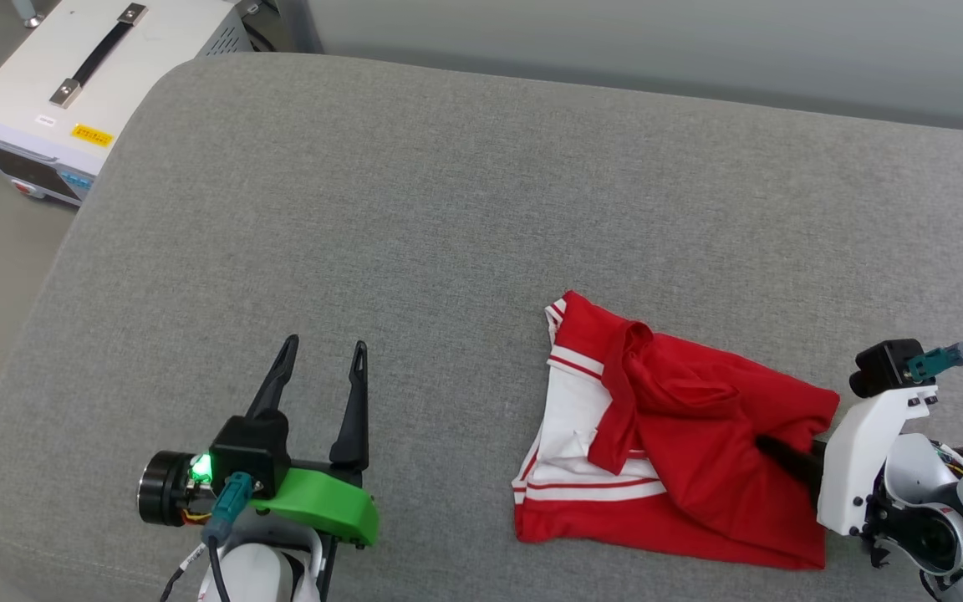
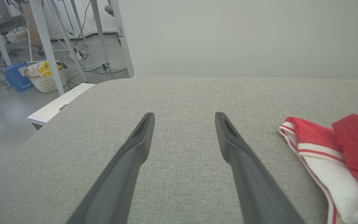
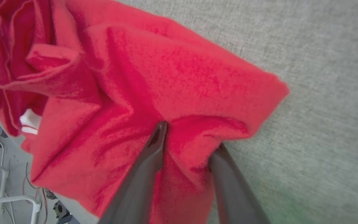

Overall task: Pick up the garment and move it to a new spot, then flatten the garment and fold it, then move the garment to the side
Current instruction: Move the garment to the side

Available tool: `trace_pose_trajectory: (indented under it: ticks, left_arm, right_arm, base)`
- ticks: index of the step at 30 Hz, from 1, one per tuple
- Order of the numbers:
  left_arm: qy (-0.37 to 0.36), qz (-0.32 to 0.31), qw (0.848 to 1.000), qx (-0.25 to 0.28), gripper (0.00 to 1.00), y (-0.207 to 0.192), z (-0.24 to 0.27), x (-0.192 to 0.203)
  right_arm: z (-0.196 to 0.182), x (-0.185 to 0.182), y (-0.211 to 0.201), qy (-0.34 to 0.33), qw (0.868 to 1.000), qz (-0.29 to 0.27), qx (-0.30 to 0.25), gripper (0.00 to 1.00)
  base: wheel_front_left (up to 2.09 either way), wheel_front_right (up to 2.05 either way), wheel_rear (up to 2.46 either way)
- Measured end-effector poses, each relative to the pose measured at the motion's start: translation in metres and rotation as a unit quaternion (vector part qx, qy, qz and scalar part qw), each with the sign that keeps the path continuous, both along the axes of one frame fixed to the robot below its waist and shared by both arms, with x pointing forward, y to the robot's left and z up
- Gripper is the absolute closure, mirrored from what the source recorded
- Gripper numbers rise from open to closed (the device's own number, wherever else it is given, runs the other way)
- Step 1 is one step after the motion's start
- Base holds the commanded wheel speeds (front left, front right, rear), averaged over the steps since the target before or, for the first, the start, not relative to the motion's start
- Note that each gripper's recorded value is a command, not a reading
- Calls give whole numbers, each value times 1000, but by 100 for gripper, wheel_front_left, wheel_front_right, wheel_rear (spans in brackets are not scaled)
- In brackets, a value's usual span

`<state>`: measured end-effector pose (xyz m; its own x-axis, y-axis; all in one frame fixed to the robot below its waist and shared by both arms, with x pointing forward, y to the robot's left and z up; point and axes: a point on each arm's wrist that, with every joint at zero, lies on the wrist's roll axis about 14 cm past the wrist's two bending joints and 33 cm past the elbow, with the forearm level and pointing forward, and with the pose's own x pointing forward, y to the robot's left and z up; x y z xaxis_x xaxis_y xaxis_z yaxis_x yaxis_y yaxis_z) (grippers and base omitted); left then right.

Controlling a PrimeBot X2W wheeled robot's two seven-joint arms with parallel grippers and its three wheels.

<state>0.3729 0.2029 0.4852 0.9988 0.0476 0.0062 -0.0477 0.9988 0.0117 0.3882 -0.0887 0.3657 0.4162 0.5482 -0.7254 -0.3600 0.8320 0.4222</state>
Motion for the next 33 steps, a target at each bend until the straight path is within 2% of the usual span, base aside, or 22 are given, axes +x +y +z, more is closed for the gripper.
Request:
trace_pose_trajectory:
  ticks: [6, 11, 16, 20, 24, 33]
  left_arm:
    - [-8, -8, 1000, -3, 0, -6, 4, 2]
    - [-11, -23, 1000, -7, 0, -16, 5, 6]
    - [-15, -48, 999, -11, 0, -33, 7, 14]
    - [-22, -71, 997, -16, 0, -49, 9, 24]
    - [-24, -99, 995, -20, 0, -69, 9, 35]
    - [-35, -142, 989, -21, 0, -98, 6, 72]
  right_arm:
    - [29, 18, 4, -74, 997, -8, 23, 100]
    - [75, 43, -13, -183, 983, 4, -3, 100]
    - [109, 50, -43, -245, 968, 8, -45, 100]
    - [129, 48, -71, -266, 961, 0, -77, 100]
    - [141, 46, -108, -270, 957, -32, -106, 100]
    - [131, 48, -207, -221, 948, -123, -193, 100]
  base:
    - [0, 0, 0]
    - [0, 0, 0]
    - [0, 0, 0]
    - [0, 0, 0]
    - [0, 0, 0]
    - [0, 0, 0]
